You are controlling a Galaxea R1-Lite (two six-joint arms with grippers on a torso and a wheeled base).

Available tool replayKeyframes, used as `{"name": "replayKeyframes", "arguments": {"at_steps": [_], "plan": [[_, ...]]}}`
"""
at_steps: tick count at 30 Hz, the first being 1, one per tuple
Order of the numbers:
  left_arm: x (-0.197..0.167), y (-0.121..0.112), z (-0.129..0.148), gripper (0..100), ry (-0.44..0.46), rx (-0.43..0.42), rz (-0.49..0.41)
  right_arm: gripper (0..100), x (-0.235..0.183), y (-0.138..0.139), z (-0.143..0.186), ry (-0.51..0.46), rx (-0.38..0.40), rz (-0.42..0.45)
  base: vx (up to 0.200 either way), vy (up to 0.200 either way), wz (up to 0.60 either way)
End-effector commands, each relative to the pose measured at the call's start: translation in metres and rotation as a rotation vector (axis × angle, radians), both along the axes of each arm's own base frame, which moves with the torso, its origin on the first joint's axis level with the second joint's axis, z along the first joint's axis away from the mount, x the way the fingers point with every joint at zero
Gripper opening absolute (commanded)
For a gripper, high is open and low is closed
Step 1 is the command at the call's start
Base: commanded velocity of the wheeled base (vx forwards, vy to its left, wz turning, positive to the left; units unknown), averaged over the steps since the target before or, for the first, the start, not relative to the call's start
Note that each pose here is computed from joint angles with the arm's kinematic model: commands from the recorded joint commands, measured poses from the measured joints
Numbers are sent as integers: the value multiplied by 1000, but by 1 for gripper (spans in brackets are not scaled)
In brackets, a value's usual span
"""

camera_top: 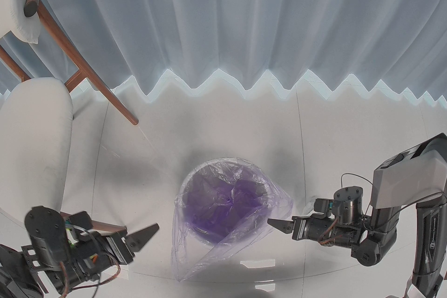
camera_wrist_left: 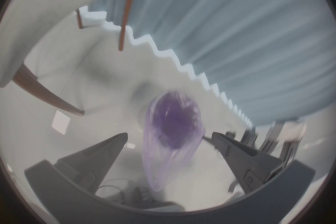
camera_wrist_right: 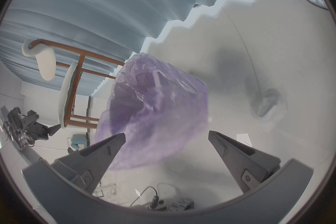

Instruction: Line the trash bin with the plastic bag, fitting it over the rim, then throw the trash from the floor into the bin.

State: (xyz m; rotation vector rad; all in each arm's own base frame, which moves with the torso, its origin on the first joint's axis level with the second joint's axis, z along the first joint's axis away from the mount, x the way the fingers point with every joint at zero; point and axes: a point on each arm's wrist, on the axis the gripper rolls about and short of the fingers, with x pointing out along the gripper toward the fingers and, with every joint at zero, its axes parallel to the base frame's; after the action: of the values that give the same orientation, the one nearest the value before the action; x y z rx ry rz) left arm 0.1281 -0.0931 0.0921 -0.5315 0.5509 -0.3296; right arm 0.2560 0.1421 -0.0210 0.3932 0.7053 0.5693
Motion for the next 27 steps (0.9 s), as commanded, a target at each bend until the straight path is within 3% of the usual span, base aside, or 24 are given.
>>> {"name": "replayKeyframes", "arguments": {"at_steps": [1, 4, 5, 17, 21, 24, 27], "plan": [[-14, 27, 32, 100, -150, -225, 154, 100, 28, 21, -11, -18, 32, 4, 0, 0, 0], [-15, 29, 32, 100, -132, -253, 168, 100, 35, 24, -8, -32, 59, -10, 0, 0, 0], [-15, 29, 31, 100, -128, -253, 171, 0, 34, 23, -8, -29, 58, -14, 0, 0, 0], [-17, 30, 21, 100, -46, -182, 167, 0, 25, 1, 7, -35, 59, -56, 0, 0, 0], [-19, 26, 19, 100, -36, -165, 115, 0, 19, -3, 2, -13, 39, -56, 0, 0, 0], [-22, 23, 11, 100, 41, -120, 23, 0, 4, -11, -18, 32, -63, -19, 0, 0, 0], [-24, 21, 6, 100, 55, -45, -36, 0, -5, -16, -33, 5, -158, 52, 0, 0, 0]]}}
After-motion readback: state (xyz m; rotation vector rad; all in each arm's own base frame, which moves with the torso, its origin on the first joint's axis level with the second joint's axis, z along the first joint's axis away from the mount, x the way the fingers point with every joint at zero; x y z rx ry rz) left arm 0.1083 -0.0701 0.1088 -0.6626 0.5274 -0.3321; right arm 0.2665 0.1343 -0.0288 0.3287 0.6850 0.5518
